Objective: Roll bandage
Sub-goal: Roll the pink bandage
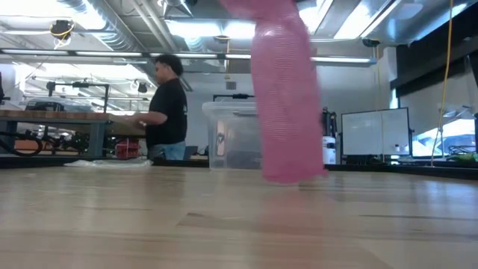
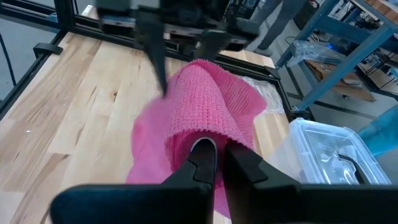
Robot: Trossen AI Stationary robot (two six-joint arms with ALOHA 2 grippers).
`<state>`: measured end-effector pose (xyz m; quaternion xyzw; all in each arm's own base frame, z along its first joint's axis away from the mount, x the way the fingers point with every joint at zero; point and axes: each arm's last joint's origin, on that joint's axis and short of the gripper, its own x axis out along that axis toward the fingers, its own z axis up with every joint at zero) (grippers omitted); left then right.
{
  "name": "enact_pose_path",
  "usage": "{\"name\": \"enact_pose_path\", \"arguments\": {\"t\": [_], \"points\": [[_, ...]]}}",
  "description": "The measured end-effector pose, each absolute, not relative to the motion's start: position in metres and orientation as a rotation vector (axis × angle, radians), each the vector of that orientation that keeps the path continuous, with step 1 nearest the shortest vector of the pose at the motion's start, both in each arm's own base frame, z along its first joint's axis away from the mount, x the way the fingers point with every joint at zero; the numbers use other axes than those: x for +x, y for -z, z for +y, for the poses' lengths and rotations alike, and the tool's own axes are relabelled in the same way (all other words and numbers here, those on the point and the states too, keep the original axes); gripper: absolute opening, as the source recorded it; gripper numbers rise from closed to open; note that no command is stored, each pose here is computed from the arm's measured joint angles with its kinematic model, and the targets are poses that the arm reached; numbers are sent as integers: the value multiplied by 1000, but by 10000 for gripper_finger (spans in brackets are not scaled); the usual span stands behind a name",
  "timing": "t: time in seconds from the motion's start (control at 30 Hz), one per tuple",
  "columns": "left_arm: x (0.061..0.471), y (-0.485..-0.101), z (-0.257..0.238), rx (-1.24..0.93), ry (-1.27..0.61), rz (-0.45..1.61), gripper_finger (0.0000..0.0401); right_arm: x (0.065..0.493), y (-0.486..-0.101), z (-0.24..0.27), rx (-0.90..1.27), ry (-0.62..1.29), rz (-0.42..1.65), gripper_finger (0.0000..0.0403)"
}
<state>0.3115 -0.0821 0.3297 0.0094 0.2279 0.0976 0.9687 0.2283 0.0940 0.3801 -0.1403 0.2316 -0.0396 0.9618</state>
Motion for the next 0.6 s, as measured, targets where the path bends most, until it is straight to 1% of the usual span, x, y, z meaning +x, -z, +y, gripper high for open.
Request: {"name": "enact_pose_path", "arguments": {"t": [0.07,0.13,0.2,0.3,0.37,0.47,0.6], "points": [[311,-332,-81,20,-201,451,152,228,-380,94,-285,79,469,17],[310,-332,-82,39,-194,452,130,228,-380,94,-286,79,469,17],[308,-334,-84,65,-197,445,97,228,-380,94,-286,79,470,17],[301,-343,-85,101,-232,413,34,228,-380,94,-286,77,470,17],[294,-351,-87,115,-234,391,10,228,-380,94,-283,69,474,17],[279,-368,-89,129,-267,332,14,227,-380,95,-272,39,480,17],[253,-385,-76,172,-421,308,8,227,-377,99,-241,-113,507,17]]}}
